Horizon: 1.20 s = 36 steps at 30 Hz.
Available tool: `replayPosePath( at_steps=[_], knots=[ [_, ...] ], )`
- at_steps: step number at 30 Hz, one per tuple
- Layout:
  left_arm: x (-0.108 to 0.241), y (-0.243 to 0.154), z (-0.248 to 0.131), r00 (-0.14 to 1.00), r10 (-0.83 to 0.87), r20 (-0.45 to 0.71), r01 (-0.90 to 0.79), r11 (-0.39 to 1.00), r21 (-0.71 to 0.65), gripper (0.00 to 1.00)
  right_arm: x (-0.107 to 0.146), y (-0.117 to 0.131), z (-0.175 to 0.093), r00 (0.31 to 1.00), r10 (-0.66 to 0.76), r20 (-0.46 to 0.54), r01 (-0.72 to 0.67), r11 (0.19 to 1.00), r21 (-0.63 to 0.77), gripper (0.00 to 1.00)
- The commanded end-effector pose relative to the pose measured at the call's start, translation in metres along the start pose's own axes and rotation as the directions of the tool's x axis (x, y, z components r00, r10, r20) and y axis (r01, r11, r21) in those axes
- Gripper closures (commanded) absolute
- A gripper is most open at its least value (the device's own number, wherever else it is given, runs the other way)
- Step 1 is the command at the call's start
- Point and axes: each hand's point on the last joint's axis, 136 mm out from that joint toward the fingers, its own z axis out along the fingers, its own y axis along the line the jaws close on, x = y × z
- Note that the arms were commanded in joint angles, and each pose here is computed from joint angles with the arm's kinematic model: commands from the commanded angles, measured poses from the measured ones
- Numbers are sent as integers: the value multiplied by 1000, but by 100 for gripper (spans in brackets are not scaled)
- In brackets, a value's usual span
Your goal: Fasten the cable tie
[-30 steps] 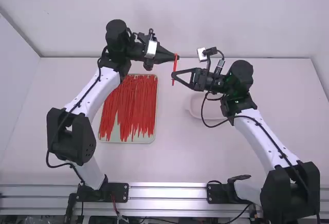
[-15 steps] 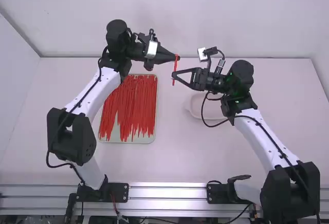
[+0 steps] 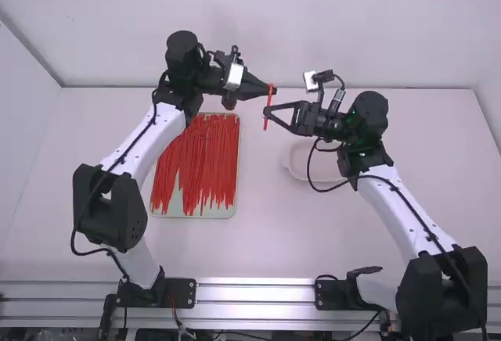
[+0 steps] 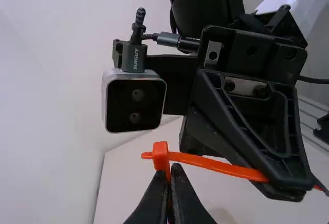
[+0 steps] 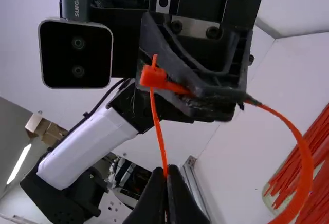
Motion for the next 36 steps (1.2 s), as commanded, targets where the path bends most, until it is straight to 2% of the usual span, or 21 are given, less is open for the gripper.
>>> replayPosePath(
  at_steps=[1,8,27,36],
  knots=[
    [-7,-11,7,1000,14,24,-15,998,53,98,-22,17,-5,997,-49,60,50,999,-5,100],
    [-9,-19,7,999,33,42,-36,995,91,98,-38,15,-16,990,-68,122,66,998,15,100],
    [-13,-30,29,998,-15,61,6,990,142,98,-52,7,-29,980,-91,179,82,995,57,100],
    [-13,-39,41,996,-56,68,44,984,173,98,-58,-9,-37,972,-92,214,68,991,117,100]
  ],
)
